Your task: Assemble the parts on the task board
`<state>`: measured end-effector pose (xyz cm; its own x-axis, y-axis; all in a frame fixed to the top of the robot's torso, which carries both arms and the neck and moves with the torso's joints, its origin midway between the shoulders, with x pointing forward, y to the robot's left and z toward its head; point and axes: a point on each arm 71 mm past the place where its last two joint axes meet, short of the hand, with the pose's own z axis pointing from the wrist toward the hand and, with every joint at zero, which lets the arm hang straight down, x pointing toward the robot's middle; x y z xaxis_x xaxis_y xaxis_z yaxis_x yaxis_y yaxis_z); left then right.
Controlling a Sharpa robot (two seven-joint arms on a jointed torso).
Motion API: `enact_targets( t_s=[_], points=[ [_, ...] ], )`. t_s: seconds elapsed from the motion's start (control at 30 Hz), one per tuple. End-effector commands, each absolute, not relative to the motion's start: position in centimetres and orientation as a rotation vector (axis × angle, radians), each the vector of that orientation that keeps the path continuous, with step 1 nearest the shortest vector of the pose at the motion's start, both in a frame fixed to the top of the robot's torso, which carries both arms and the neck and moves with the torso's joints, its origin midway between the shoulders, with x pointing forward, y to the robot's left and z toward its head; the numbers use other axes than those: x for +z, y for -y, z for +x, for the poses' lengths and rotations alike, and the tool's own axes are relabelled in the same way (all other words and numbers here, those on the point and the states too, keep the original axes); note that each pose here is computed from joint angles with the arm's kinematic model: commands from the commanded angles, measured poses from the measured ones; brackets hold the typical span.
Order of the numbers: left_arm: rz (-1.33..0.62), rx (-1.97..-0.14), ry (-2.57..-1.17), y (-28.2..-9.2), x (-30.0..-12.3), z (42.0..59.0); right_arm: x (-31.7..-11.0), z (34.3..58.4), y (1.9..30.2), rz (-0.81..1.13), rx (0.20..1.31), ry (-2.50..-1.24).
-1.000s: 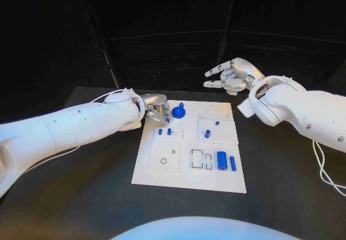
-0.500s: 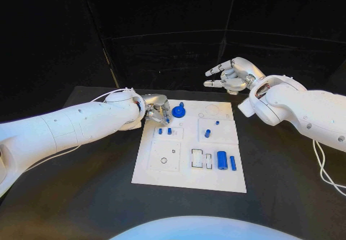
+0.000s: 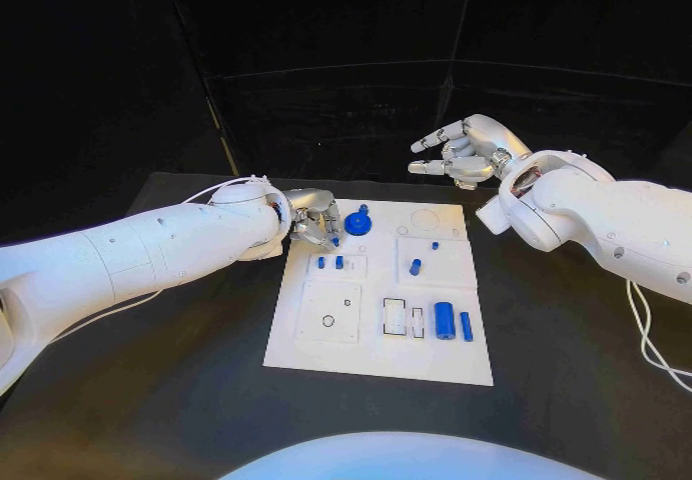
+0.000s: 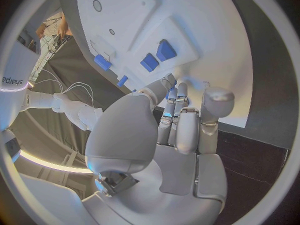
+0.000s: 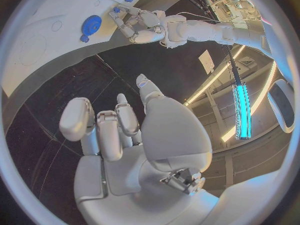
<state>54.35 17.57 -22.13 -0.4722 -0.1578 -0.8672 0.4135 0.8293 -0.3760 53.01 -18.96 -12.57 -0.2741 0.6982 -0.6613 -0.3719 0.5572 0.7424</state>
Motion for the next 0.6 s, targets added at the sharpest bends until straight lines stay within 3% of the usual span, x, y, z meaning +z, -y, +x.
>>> enact_targets(
  t_s=[0.03, 0.6],
  points=[
    [0.185, -0.673, -1.960, -17.6, -22.1, 54.4, -12.4, 53.0, 18.9, 0.286, 1.060, -1.523],
    [0.144, -0.677, -1.927, -18.6, -21.8, 54.4, -12.8, 53.2, 20.3, 0.270, 0.976, -1.574]
  ],
)
